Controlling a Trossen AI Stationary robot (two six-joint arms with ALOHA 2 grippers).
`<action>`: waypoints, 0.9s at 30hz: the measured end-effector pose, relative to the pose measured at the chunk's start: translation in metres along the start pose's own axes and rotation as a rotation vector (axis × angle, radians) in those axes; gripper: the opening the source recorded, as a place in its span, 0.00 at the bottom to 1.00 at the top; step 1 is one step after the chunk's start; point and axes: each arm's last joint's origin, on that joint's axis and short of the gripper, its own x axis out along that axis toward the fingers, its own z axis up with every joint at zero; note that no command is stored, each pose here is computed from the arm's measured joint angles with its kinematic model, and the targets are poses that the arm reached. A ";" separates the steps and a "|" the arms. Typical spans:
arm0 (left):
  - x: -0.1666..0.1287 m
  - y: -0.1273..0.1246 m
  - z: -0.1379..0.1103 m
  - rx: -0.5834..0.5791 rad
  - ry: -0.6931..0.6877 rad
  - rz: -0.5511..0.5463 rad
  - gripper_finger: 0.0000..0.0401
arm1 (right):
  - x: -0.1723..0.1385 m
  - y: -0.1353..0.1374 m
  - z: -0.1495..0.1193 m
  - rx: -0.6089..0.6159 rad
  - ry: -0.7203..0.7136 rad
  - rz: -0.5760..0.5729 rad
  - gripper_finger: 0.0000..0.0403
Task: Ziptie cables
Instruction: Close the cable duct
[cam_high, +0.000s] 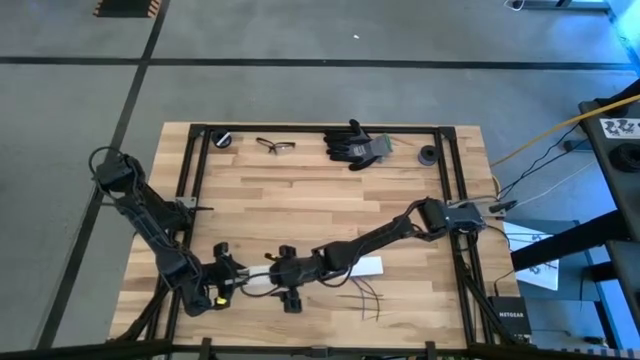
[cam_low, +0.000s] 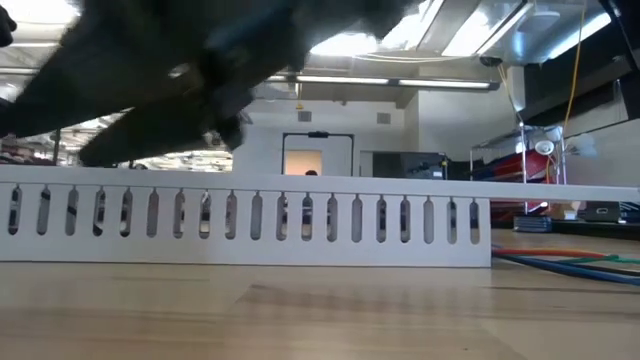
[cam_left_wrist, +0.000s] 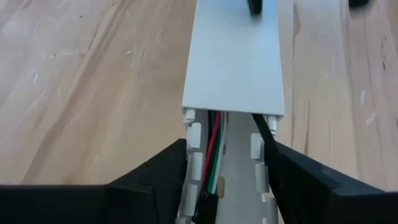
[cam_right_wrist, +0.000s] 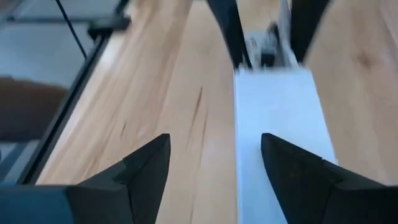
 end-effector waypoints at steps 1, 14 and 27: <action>0.000 0.000 0.000 0.000 0.001 0.001 0.47 | -0.006 0.001 0.001 0.005 0.033 -0.006 0.59; -0.001 0.000 -0.001 0.004 0.010 -0.005 0.49 | 0.019 0.006 -0.018 0.046 -0.001 -0.054 0.59; 0.002 -0.001 0.002 0.051 0.014 -0.021 0.54 | 0.057 -0.011 -0.017 0.080 -0.107 0.014 0.59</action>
